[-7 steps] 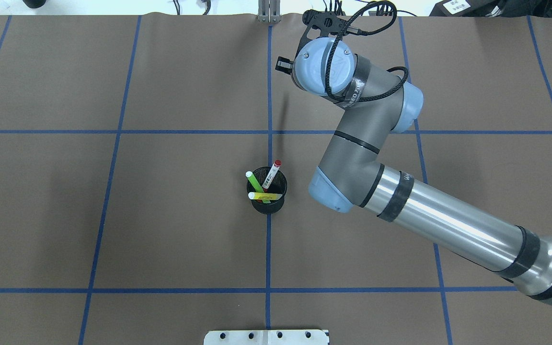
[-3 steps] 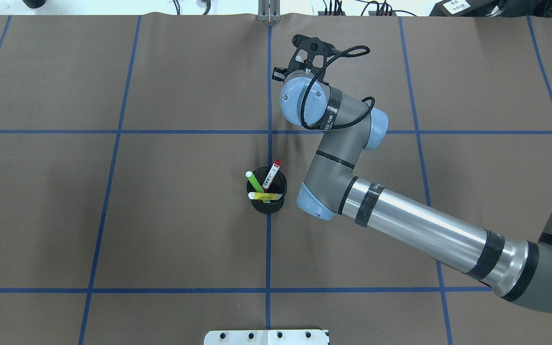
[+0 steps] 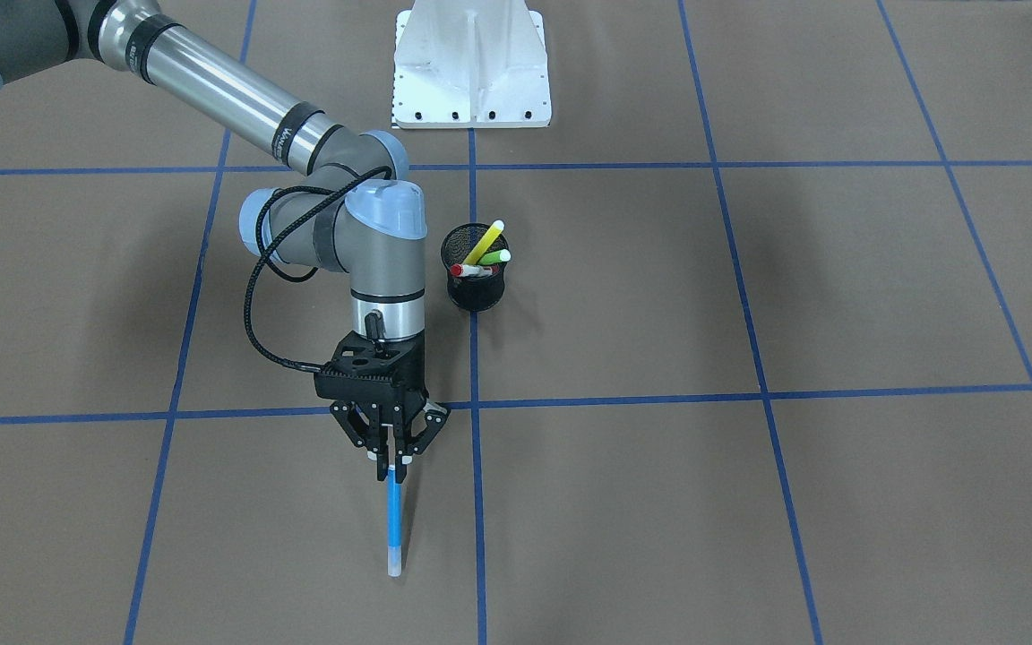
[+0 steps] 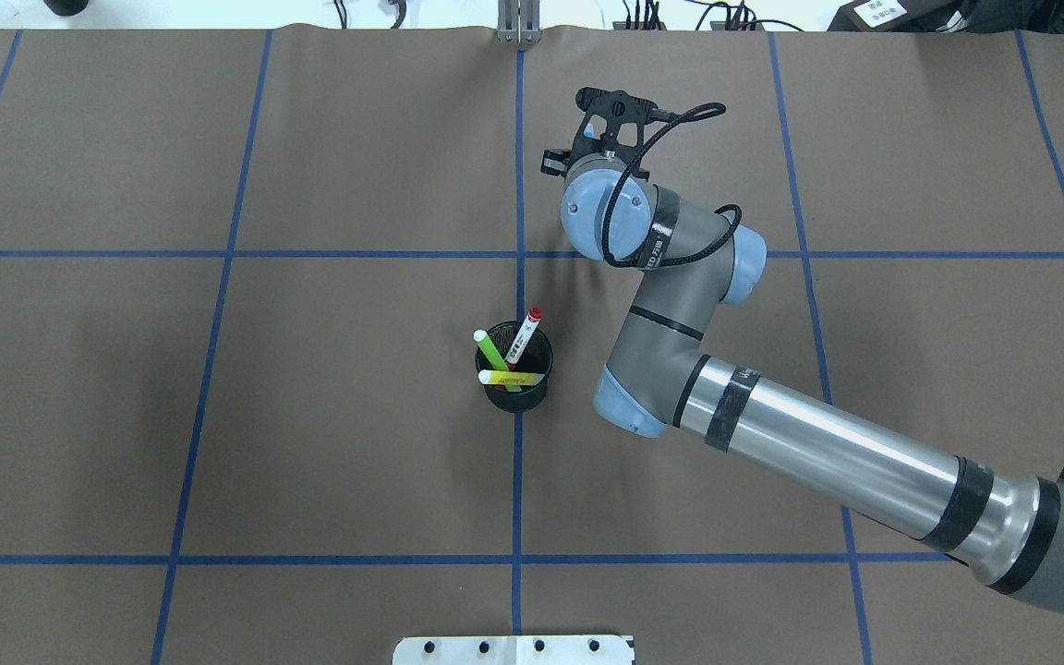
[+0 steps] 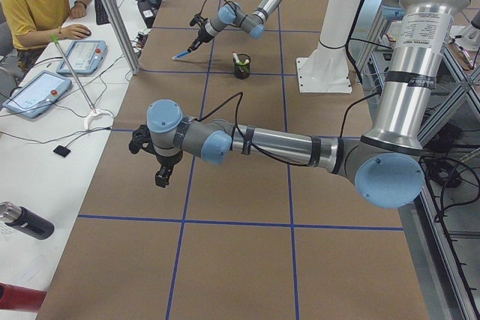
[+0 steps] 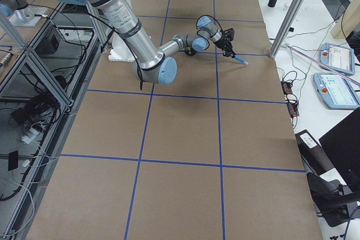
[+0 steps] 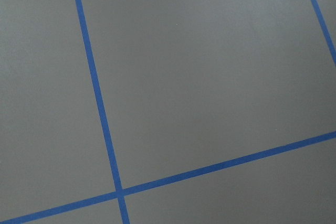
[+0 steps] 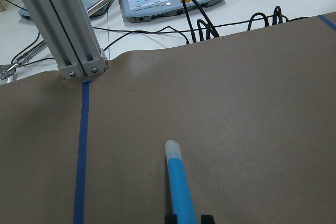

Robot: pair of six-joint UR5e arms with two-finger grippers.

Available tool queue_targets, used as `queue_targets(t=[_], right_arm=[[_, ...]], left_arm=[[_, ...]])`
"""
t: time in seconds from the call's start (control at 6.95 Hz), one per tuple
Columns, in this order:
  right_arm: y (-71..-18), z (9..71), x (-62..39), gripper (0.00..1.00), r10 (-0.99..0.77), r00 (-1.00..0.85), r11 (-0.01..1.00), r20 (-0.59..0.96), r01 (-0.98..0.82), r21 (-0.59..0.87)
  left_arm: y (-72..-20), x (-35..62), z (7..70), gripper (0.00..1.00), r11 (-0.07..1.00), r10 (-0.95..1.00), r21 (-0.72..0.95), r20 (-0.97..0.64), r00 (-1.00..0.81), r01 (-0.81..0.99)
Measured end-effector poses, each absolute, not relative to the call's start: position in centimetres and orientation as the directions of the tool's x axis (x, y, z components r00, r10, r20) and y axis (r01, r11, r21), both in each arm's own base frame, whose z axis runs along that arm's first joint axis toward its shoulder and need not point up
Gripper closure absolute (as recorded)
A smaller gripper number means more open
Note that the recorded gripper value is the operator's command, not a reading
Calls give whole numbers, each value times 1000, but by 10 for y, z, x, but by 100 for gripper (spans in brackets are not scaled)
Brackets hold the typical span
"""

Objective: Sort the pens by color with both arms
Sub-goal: 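Carry the blue marker farther from the robot and lay it down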

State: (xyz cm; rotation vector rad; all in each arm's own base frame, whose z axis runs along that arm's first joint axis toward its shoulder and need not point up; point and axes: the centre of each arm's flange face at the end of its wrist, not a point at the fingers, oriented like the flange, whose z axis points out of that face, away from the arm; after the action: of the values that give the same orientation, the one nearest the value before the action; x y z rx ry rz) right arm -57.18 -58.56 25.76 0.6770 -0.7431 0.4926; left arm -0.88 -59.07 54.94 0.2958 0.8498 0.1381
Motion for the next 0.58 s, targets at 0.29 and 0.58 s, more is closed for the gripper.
queue_targets(t=[0.29, 0.58], right_arm=[[-584, 255, -569, 2, 149, 649, 693, 746, -606, 390], [-589, 247, -557, 2, 118, 644, 729, 756, -573, 374]], left_arm=[[-596, -8, 537, 0, 948, 234, 319, -721, 652, 12], [-597, -8, 534, 0, 946, 235, 323, -722, 651, 16]])
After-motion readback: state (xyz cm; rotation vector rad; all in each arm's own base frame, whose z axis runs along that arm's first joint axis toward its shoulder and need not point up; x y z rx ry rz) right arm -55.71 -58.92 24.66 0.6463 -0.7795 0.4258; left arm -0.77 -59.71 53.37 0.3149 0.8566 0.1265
